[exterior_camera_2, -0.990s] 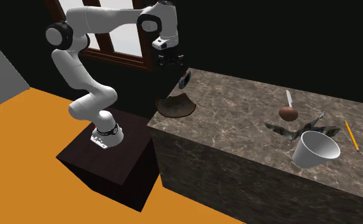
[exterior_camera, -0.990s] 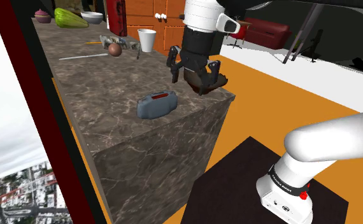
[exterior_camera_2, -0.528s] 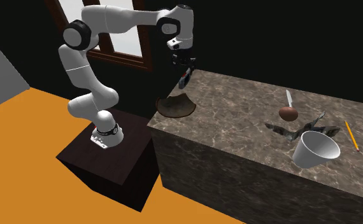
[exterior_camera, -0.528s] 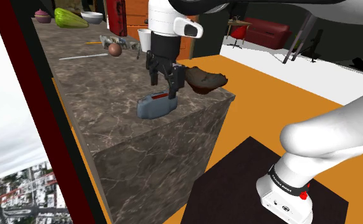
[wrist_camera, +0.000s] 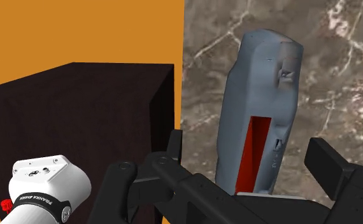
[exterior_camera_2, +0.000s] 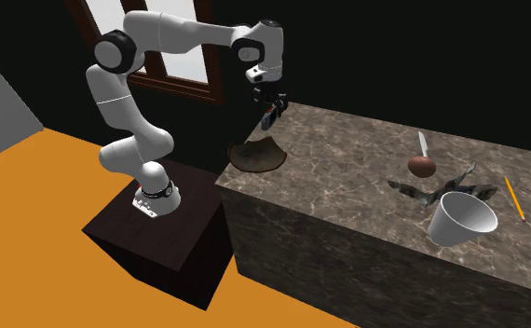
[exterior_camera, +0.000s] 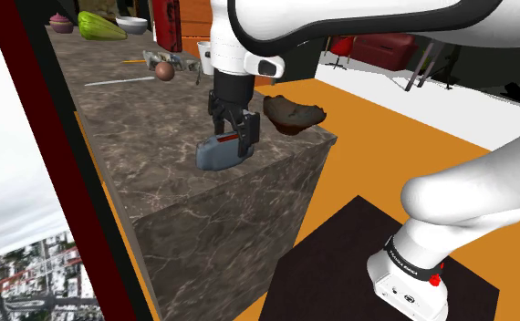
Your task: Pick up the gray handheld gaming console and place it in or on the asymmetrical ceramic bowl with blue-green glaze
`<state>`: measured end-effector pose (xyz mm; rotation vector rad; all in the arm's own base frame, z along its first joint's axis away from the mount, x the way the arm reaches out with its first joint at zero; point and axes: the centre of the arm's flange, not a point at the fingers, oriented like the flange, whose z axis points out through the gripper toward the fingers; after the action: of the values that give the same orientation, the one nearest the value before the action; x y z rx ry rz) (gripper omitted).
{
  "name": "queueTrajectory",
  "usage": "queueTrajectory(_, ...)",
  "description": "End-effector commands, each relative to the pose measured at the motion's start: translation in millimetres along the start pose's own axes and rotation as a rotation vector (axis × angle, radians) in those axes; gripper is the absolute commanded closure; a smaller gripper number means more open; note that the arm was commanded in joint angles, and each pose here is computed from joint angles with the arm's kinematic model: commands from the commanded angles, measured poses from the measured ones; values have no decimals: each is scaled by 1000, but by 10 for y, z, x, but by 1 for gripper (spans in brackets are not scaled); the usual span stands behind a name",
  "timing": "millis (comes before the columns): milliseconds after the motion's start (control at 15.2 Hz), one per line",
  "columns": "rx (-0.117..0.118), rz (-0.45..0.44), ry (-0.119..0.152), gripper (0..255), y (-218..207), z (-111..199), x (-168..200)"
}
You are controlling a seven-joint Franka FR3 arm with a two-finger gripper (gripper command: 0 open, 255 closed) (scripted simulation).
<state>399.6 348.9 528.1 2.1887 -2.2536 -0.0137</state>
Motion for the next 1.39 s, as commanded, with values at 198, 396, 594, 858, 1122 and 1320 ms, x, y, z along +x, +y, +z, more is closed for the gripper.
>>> queueTrajectory(198,0,0,0,0,-7,16,-4)
queueTrajectory(396,0,0,0,255,-7,16,-4)
queueTrajectory(594,0,0,0,255,-7,16,-4)
queueTrajectory(858,0,0,0,255,-11,-1,-2)
queueTrajectory(1122,0,0,0,0,-9,8,-2)
queueTrajectory(1320,125,57,56,0,509,16,128)
